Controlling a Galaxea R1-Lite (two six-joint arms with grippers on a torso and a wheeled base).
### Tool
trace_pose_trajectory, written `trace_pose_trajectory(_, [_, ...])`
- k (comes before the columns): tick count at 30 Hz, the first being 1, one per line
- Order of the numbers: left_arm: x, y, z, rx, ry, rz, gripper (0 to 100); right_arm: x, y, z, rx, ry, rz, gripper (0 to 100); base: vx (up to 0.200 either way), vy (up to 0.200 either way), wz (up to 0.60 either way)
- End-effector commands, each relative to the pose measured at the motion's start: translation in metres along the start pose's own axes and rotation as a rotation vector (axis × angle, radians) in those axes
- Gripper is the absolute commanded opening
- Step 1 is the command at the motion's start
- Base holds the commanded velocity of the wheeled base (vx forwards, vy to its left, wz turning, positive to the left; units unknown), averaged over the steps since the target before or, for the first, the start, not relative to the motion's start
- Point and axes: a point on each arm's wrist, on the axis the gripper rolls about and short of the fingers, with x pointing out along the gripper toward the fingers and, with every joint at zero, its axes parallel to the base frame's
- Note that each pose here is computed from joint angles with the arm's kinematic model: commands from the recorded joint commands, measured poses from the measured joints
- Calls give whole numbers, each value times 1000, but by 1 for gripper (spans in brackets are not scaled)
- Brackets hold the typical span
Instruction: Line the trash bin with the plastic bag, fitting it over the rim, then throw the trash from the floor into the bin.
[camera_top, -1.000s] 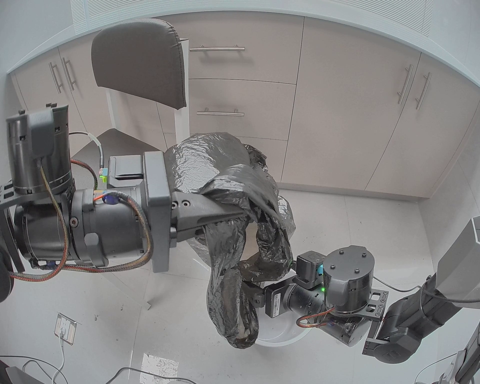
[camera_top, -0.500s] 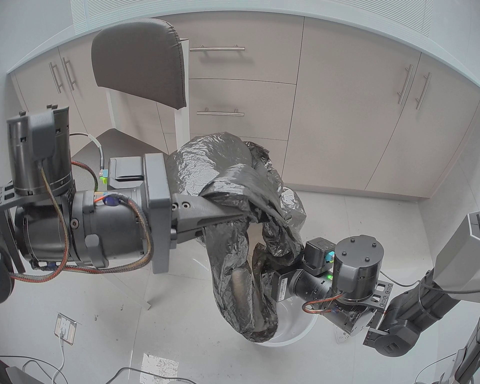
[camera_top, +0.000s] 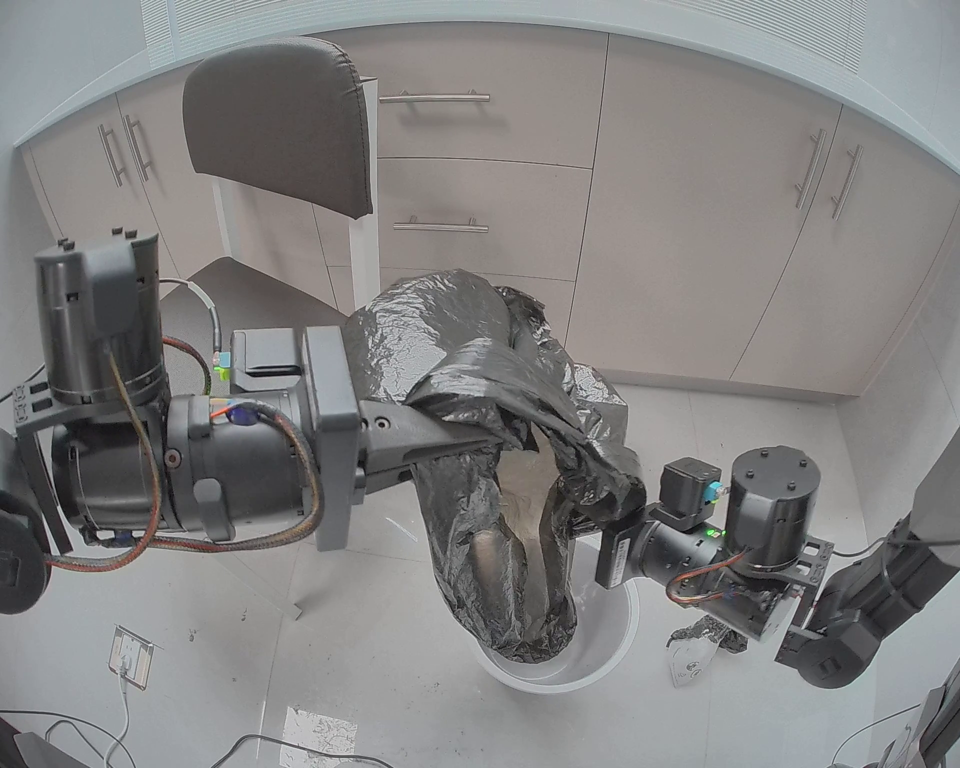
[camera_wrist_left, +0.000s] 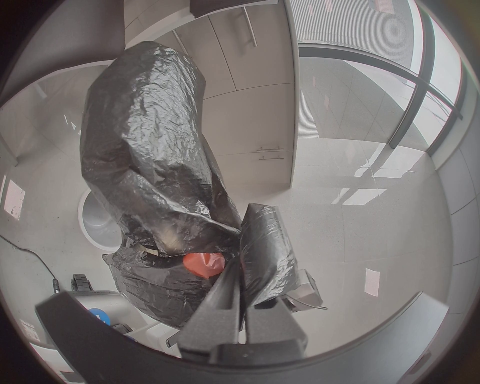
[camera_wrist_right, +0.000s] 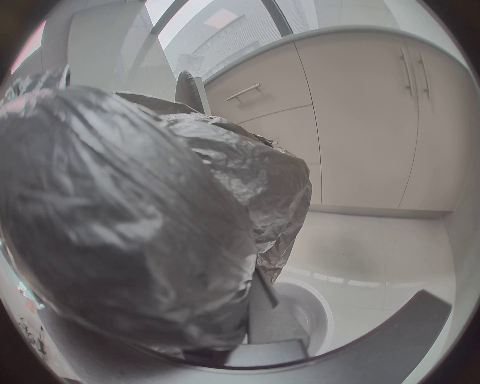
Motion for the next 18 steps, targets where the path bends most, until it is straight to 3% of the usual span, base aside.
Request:
trace_pose_trajectory(1, [28,38,4,-48,27,76,0,-37,-38,37,59,-12,24,0,0,0,0])
trace_pose_trajectory(4, [43,58,2,-62,50,94,0,-55,-46,63,194,-1,118,0,0,0,0])
trace_pose_trajectory(5, [43,58,2,-62,50,94,0,-55,-46,63,194,-1,118,0,0,0,0])
trace_pose_trajectory(6, [52,70,-1,-69,84,91,0,-69,-44,76,326,37,229,0,0,0,0])
trace_pose_trajectory(8, [57,80,-4,-79,127,78,0,-78,-43,81,417,85,319,0,0,0,0])
trace_pose_trajectory(10, [60,87,-7,-89,174,59,0,-78,-41,81,460,121,388,0,0,0,0])
trace_pose_trajectory(18, [71,108,-17,-137,255,97,0,-69,-29,71,556,221,447,0,0,0,0])
